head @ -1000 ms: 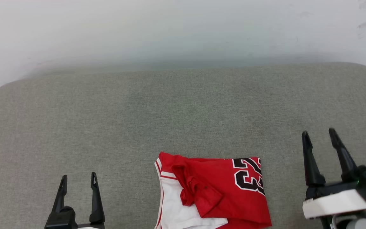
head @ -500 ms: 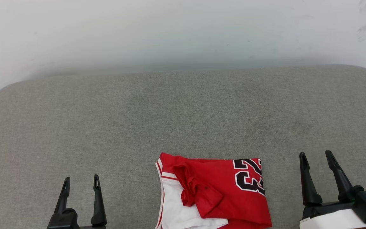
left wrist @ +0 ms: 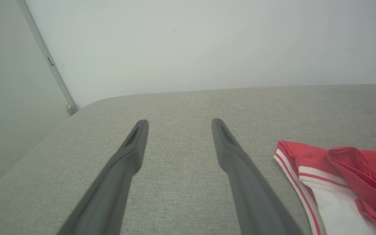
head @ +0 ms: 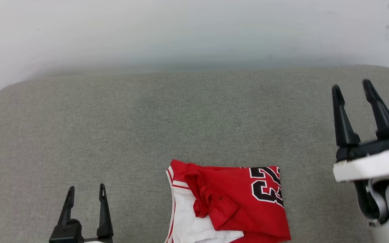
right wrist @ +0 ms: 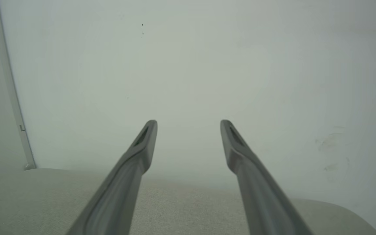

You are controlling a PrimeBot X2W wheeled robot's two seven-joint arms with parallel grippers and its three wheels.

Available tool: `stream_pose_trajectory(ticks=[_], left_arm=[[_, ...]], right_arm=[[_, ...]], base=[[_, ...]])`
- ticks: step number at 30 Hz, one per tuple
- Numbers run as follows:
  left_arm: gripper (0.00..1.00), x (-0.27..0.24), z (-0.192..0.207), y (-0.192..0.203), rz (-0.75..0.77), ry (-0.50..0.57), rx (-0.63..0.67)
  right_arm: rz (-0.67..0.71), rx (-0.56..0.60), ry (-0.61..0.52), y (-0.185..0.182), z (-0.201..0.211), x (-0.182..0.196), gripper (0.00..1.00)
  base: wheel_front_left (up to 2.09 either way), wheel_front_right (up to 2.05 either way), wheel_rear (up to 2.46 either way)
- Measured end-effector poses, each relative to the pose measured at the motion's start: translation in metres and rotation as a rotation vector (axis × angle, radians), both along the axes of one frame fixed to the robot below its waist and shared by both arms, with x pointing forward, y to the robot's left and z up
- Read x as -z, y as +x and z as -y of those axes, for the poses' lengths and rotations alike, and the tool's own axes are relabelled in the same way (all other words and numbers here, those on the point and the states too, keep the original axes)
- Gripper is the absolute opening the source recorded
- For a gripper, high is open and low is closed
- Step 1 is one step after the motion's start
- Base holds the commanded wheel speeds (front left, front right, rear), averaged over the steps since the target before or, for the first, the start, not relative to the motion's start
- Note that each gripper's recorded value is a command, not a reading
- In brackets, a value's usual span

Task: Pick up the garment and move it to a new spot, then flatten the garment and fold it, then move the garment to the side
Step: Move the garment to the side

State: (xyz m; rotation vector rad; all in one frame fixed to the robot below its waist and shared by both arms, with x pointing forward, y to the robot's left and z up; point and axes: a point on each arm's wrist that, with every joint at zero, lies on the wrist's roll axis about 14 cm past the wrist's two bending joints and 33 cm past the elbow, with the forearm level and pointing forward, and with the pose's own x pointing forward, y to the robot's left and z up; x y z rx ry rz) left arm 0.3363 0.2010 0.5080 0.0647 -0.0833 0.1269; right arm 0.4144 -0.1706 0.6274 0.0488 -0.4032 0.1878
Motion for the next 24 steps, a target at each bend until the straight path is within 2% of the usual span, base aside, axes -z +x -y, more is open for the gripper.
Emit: stream_pose_trajectory(ticks=[4,9,13,18,24], left_arm=[[1.00,0.002,-0.001,0.002,-0.005,0.000,0.000],[1.00,0.003,0.000,0.006,-0.011,-0.001,0.004],[1.00,0.005,0.000,0.010,-0.015,-0.002,0.002],[1.00,0.007,0.000,0.017,-0.019,-0.005,0.008],[1.00,0.010,-0.002,0.027,-0.026,-0.007,0.007]], right_arm=[[-0.172,-0.096,-0.008,0.026,-0.012,0.006,1.00],[-0.561,-0.205,-0.107,0.036,-0.021,0.056,1.00],[-0.853,-0.273,-0.141,0.023,-0.017,0.099,1.00],[-1.144,-0.358,-0.125,-0.003,-0.020,0.151,1.00],[-1.371,-0.456,-0.069,-0.033,-0.036,0.200,1.00]], base=[[0.00,0.00,0.00],[0.00,0.00,0.00],[0.00,0.00,0.00],[0.00,0.00,0.00],[0.00,0.00,0.00]])
